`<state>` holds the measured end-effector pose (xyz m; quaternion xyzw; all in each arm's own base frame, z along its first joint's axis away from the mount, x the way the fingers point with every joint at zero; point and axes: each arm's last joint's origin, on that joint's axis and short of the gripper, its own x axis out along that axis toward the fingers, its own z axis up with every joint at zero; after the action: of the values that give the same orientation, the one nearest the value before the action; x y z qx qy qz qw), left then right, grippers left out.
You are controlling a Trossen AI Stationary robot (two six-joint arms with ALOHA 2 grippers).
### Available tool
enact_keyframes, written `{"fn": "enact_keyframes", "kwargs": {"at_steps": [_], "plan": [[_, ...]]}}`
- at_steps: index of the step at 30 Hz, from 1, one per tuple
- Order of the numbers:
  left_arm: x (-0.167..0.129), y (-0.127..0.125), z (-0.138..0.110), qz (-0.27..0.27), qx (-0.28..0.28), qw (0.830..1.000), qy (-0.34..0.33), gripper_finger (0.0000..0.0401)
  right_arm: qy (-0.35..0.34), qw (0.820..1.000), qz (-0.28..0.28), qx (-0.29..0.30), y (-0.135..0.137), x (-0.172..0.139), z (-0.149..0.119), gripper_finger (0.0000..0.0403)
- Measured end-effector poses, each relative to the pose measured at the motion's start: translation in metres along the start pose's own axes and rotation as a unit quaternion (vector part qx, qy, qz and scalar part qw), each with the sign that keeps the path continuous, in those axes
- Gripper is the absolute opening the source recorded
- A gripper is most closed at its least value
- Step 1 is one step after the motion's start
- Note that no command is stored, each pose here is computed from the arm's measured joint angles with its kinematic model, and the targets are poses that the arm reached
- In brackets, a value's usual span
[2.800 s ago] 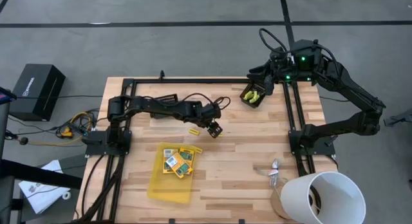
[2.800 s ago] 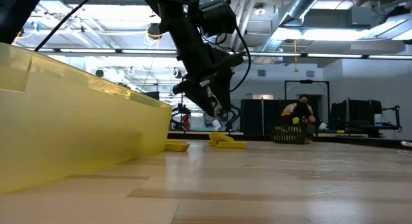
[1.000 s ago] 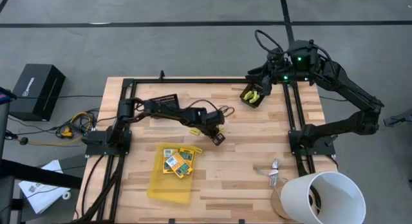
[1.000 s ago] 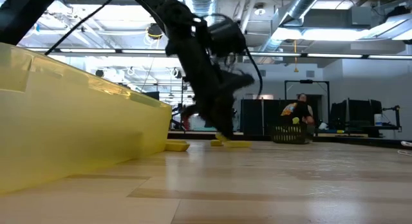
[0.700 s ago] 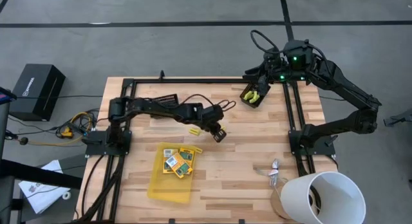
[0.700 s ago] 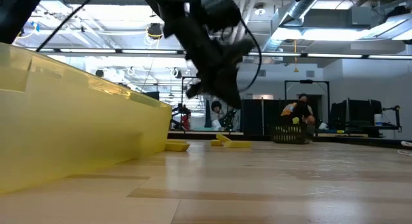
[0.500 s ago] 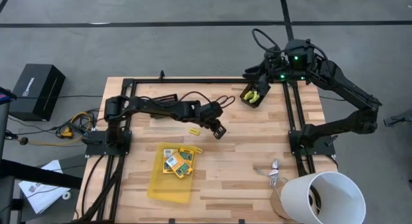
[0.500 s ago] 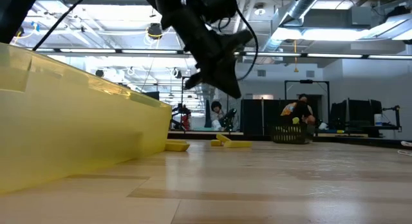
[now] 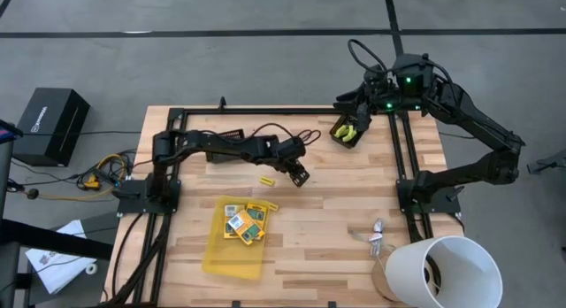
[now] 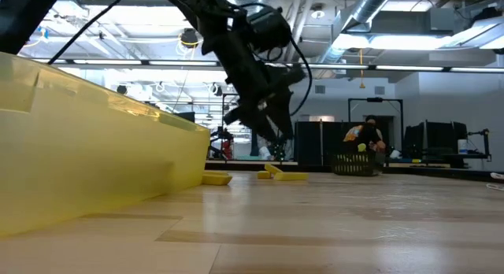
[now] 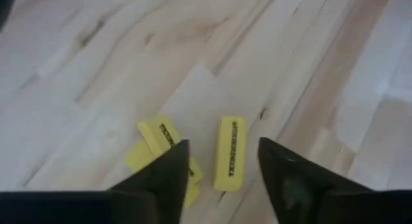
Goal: Pick & Place School Supplies
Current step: Put the yellow eraser into the left black bin
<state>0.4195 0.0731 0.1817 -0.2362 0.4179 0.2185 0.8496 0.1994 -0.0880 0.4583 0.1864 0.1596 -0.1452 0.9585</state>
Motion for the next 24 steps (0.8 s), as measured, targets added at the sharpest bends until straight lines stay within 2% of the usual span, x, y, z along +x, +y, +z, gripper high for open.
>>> {"fn": "enact_keyframes", "kwargs": {"at_steps": [3, 6, 12, 16, 24], "plan": [[0.010, 0.004, -0.003, 0.003, 0.006, 1.000, 0.014, 0.0222, 0.000, 1.000, 0.000, 0.000, 0.000, 0.000, 0.000, 0.0137], [0.017, 0.008, -0.005, 0.006, 0.011, 1.000, 0.022, 0.0241, 0.000, 1.000, 0.000, 0.000, 0.000, 0.000, 0.000, 0.0134], [0.020, 0.019, 0.000, 0.020, 0.020, 0.999, 0.018, 0.0226, 0.000, 1.000, 0.000, 0.000, 0.000, 0.000, 0.000, 0.0133], [0.020, 0.022, 0.001, 0.009, 0.019, 1.000, 0.023, 0.0215, 0.001, 1.000, 0.000, 0.000, 0.000, 0.000, 0.000, 0.0134], [0.026, 0.023, -0.002, 0.014, 0.031, 0.999, 0.034, 0.0221, 0.001, 1.000, 0.000, -0.001, 0.000, 0.000, 0.000, 0.0134]]}}
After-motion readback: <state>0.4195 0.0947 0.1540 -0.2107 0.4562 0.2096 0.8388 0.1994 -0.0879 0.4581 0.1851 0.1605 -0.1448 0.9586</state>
